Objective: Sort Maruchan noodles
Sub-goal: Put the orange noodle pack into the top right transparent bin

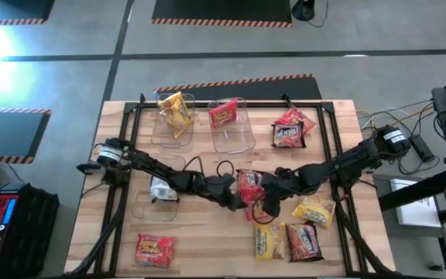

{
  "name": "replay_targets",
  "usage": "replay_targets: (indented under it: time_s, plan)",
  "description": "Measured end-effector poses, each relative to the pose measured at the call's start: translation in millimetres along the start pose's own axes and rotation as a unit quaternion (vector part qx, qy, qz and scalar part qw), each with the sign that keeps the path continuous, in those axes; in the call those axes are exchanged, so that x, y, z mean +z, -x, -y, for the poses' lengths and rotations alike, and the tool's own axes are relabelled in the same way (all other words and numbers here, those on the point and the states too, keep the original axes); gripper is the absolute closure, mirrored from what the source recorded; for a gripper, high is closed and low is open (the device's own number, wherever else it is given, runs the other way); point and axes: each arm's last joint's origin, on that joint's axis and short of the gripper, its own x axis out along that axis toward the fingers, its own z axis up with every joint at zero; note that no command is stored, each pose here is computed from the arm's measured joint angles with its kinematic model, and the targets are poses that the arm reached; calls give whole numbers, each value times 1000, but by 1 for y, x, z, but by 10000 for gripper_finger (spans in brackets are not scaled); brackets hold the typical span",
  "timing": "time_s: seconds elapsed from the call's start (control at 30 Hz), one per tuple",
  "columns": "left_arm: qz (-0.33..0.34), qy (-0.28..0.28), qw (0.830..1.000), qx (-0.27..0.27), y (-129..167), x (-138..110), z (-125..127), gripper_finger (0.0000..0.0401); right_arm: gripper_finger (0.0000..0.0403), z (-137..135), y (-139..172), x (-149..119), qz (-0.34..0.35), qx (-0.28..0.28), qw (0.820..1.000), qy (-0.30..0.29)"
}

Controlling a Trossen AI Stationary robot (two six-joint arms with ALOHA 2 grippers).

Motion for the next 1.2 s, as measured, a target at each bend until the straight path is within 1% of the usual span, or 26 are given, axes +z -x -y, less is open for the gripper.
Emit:
replay_targets:
  time_s: [0.07, 0.2, 0.27, 0.37, 0.5, 0.67, 0.73, 0.87, 0.93, 1.07, 1.2]
  plan:
    - [2, 2, 1000, 1, 0, 0, 0, 227, 211, 0, 0, 0, 5, -6, 1000, 2]
    - [-7, 34, 999, 11, 0, -1, -2, 207, 211, 1, 0, 1, 12, -14, 1000, 8]
    - [-14, 47, 999, 13, 0, -2, -3, 203, 211, 1, -2, 1, 12, -17, 1000, 10]
    - [-13, 53, 998, 13, 0, -2, -3, 202, 211, 1, -7, 0, 8, -23, 1000, 11]
    - [7, 49, 999, 22, 0, 0, -4, 201, 211, 0, -21, -1, 1, -31, 999, 17]
    - [10, 39, 998, 39, 0, -1, -7, 201, 211, 0, -36, -4, -10, -40, 999, 27]
    - [2, 38, 998, 44, 1, -1, -8, 201, 211, 0, -39, -5, -15, -45, 999, 28]
    - [-46, 44, 997, 37, 1, -4, -8, 201, 211, 2, -43, -6, -23, -48, 998, 29]
    - [-60, 46, 997, 33, 1, -4, -8, 201, 211, 4, -45, -6, -27, -50, 998, 27]
    - [-62, 39, 997, 32, 1, -5, -7, 201, 211, 5, -47, -5, -30, -52, 998, 25]
    - [-49, 29, 997, 48, 2, -4, -10, 201, 211, 5, -46, -5, -27, -50, 998, 27]
